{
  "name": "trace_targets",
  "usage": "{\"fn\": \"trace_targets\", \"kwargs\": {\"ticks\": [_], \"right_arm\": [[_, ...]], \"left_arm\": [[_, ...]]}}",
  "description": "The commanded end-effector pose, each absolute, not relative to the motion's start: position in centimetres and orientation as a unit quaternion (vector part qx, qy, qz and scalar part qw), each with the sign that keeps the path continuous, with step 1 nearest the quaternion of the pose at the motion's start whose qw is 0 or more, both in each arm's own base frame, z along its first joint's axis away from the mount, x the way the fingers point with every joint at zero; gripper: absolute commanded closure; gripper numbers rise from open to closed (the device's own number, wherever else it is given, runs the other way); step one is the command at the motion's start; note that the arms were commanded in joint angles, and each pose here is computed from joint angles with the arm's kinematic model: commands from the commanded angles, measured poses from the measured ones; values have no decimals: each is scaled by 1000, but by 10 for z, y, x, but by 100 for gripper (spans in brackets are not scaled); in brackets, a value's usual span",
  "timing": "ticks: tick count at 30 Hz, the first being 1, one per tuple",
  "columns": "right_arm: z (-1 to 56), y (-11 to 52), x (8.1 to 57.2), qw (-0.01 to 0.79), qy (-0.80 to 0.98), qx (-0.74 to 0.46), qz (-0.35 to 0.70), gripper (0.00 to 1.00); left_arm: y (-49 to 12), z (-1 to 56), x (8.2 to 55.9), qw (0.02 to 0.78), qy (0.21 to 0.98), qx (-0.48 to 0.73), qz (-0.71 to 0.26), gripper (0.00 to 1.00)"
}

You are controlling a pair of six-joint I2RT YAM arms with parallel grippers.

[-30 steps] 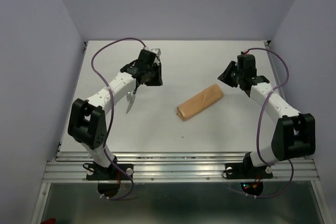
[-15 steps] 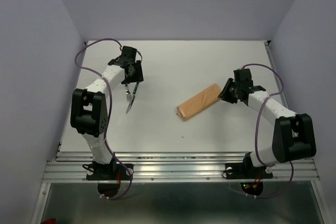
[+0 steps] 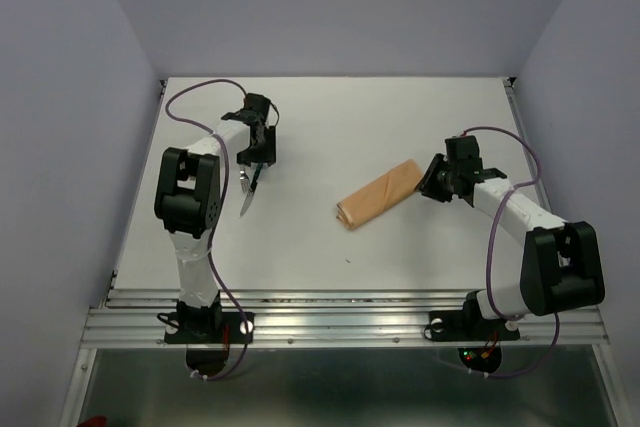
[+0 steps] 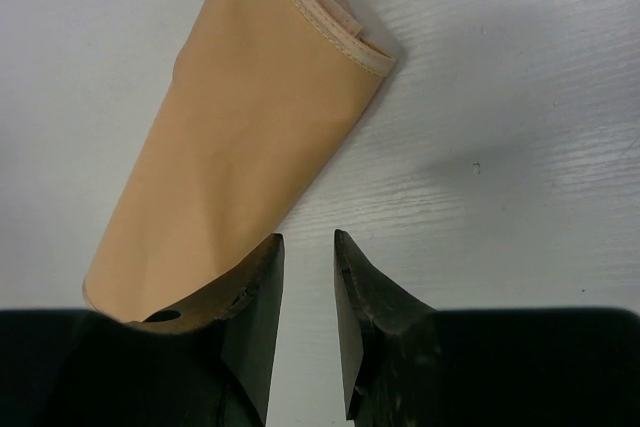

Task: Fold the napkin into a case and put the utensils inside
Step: Pick up the knife from the center of the board, then insert the knife into the folded napkin.

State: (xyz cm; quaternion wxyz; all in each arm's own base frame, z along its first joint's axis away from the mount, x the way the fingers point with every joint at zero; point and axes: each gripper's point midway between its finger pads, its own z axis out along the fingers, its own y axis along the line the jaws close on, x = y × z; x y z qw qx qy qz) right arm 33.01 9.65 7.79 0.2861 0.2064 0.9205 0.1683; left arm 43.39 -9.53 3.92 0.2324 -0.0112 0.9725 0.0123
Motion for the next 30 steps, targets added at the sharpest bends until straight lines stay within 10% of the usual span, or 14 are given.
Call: {"fn": "trace_targets", "kwargs": {"ticks": [1,7,14,30], "right_arm": [[92,102,336,308,912,202,182,67],[95,93,334,315,913,205,161,68],[93,72,334,329,913,219,105,69],[79,46,398,337,908,247,8,72]], "left_arm": [[-94,34,441,230,973,0,23,39],[-98,9,430,197,980,-15,11,51],[-126,4,417,185,981,-17,-61,95],[-247,86,369,270,943,129,-142,100]]}}
